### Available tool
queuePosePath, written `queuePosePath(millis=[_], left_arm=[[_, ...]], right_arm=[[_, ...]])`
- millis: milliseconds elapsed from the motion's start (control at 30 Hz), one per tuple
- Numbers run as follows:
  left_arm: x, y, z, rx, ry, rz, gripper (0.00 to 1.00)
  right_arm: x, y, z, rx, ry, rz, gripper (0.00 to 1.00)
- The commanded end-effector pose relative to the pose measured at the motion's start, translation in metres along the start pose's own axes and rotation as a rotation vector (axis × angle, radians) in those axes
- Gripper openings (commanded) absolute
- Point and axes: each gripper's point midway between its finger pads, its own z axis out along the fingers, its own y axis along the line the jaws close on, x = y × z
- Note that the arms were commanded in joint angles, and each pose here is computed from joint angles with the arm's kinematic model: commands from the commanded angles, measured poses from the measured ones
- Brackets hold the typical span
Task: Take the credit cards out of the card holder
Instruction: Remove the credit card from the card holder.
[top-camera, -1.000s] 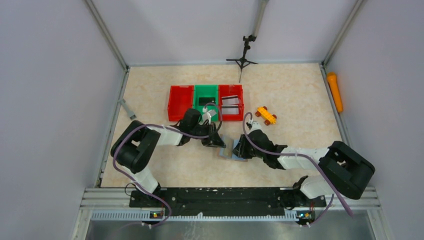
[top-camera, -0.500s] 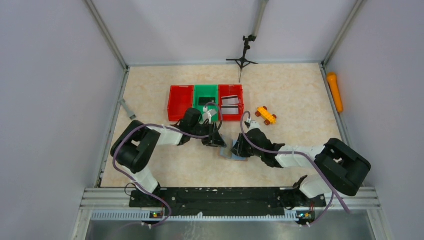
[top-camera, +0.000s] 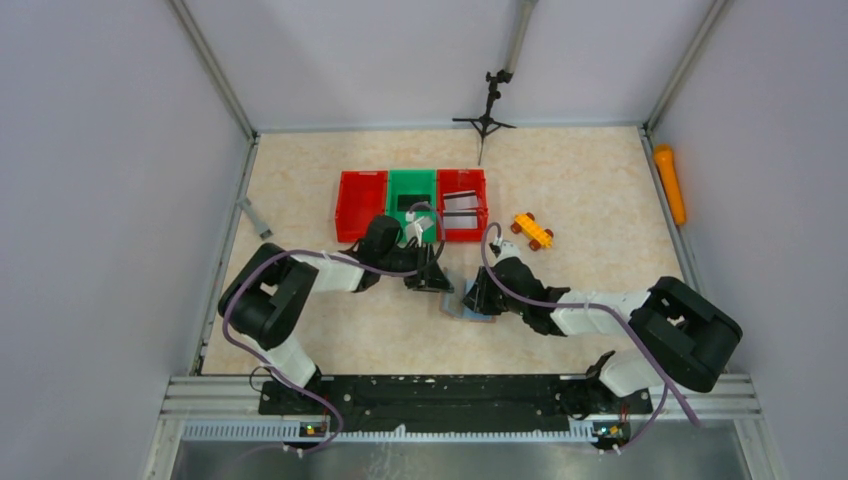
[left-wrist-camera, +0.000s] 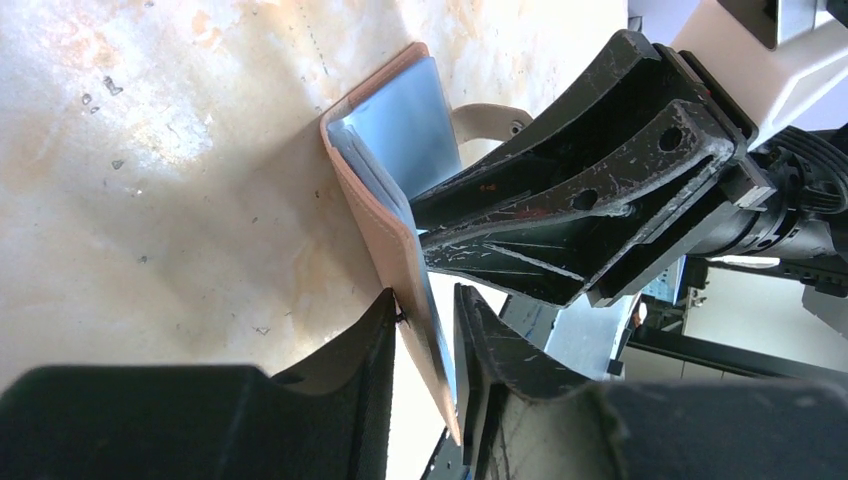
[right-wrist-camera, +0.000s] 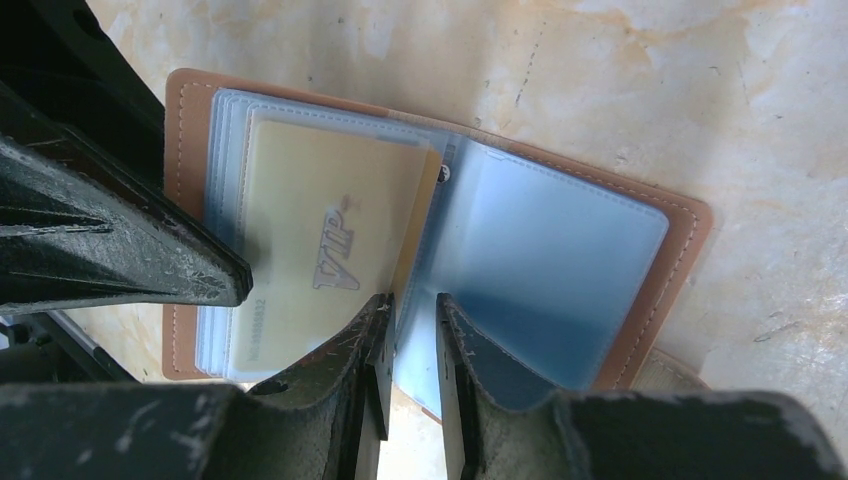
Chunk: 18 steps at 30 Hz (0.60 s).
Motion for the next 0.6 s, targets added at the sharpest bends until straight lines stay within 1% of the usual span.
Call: queuePosePath(millis=[0, 133, 200, 233, 367, 567], left_arm=[[-0.008, -0.021, -0.005, 0.077, -0.034, 0.069, 0.28], [-0.007, -0.02, -0.004, 0.079, -0.026, 0.063, 0.21], [-0.008, -0.021, -0.004, 0.084, -0.027, 0.062, 0.19], [-0.007, -0.022, -0.004, 0.09, -0.026, 0.062, 0.2], [-0.007, -0.027, -0.005, 0.12, -0.028, 0.067, 0.25], [-0.007, -0.03, -0.005, 0.147, -0.023, 0.058, 0.25]], right_arm=[[-0.001, 0.002, 0.001, 0.01, 0.002, -0.022, 0.24], [-0.002, 0.003, 0.001, 0.007, 0.0, -0.023, 0.24], [-0.001, 0.003, 0.0, 0.008, 0.001, -0.024, 0.24], [-0.002, 0.002, 0.001, 0.009, 0.001, -0.022, 0.24], [-0.001, 0.003, 0.001, 0.007, 0.002, -0.023, 0.24], [-0.001, 0.003, 0.001, 0.008, 0.003, -0.024, 0.24]])
